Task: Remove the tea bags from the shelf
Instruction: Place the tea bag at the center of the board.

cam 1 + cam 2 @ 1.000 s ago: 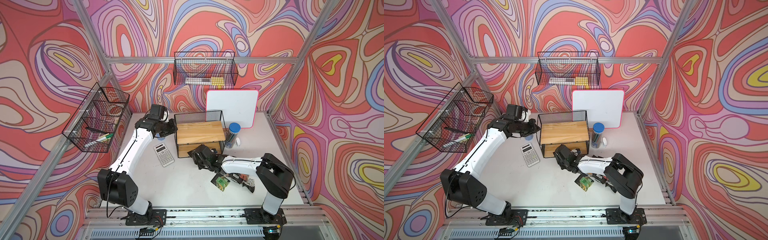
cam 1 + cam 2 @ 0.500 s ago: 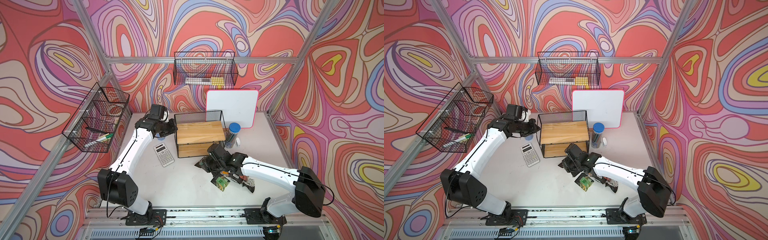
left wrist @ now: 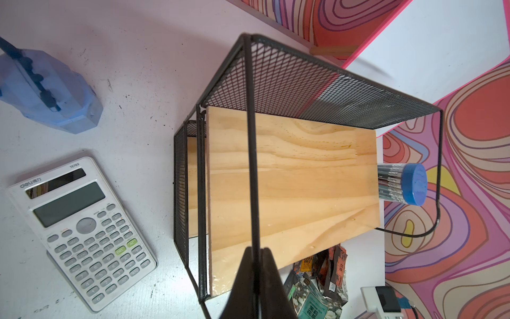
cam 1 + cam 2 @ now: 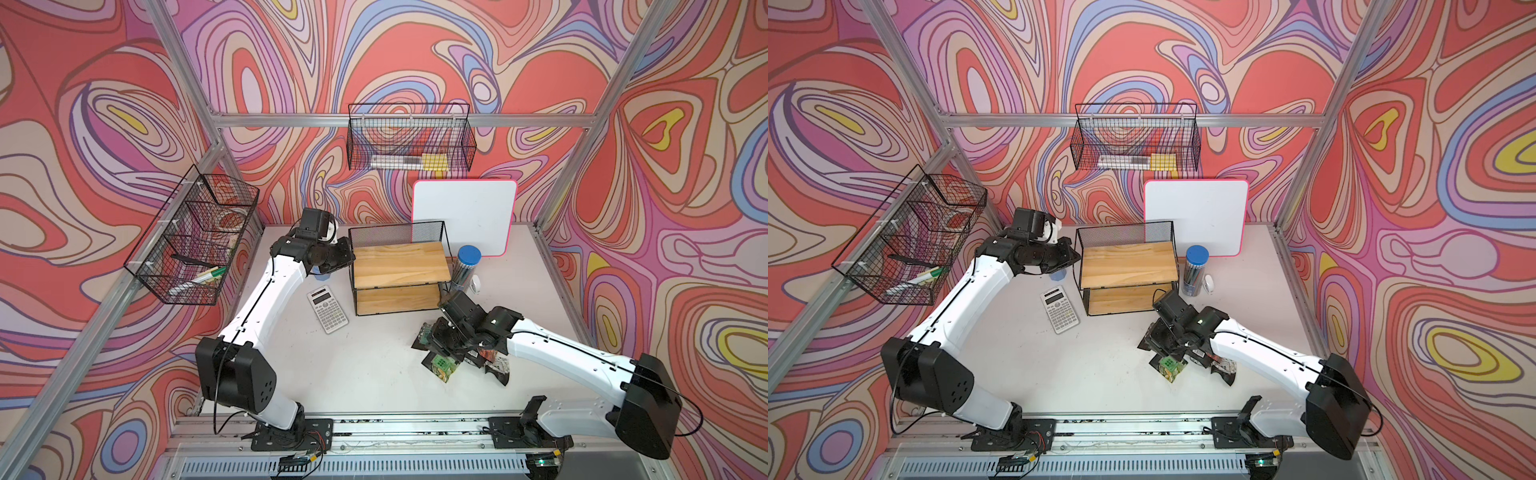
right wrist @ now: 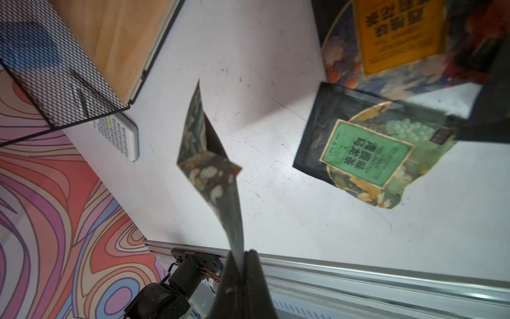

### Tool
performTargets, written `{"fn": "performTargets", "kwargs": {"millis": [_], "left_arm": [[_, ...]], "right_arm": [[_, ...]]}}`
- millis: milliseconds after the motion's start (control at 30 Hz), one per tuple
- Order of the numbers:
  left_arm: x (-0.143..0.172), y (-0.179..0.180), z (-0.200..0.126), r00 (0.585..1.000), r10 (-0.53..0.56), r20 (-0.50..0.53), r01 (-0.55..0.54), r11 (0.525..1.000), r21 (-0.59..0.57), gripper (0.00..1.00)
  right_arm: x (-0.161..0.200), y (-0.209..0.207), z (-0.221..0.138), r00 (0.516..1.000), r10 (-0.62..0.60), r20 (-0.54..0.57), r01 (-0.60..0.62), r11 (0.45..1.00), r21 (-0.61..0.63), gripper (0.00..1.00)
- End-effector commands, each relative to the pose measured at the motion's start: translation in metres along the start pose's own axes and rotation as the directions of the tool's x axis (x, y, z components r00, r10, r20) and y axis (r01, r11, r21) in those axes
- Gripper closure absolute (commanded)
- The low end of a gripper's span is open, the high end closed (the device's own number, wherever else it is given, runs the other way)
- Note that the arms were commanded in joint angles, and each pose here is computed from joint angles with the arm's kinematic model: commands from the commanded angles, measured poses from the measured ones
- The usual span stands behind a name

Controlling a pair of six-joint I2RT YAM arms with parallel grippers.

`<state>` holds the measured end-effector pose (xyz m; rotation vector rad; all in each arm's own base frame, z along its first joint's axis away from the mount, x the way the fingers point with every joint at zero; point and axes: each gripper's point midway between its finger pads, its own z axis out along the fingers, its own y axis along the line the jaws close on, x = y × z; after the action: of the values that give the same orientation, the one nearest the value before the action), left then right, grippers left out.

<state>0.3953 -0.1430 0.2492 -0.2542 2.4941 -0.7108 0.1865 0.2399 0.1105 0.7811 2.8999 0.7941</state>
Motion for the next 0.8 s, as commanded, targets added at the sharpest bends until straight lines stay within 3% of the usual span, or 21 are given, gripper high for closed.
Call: {"fn": "performTargets", "kwargs": {"millis": [0, 567, 767], "left_arm": [[0.007, 0.002, 0.005, 0.999, 0.004, -0.042, -0.004, 1.000, -0.009, 1.00], [0.007, 0.001, 0.002, 0.999, 0.009, -0.041, -0.009, 1.000, -0.009, 1.00], [0.006, 0.001, 0.000, 0.999, 0.009, -0.037, -0.010, 1.000, -0.013, 1.00]], "right_arm": [[-0.005, -0.024, 0.006, 0.999, -0.036, 0.013, 0.036, 0.998, 0.051, 1.00], [-0.023, -0.079, 0.018, 0.997, -0.016, 0.078, 0.000, 0.978, 0.207, 1.00], [-0.031, -0.071, 0.003, 0.991, -0.047, 0.122, 0.020, 0.977, 0.213, 0.77]]}}
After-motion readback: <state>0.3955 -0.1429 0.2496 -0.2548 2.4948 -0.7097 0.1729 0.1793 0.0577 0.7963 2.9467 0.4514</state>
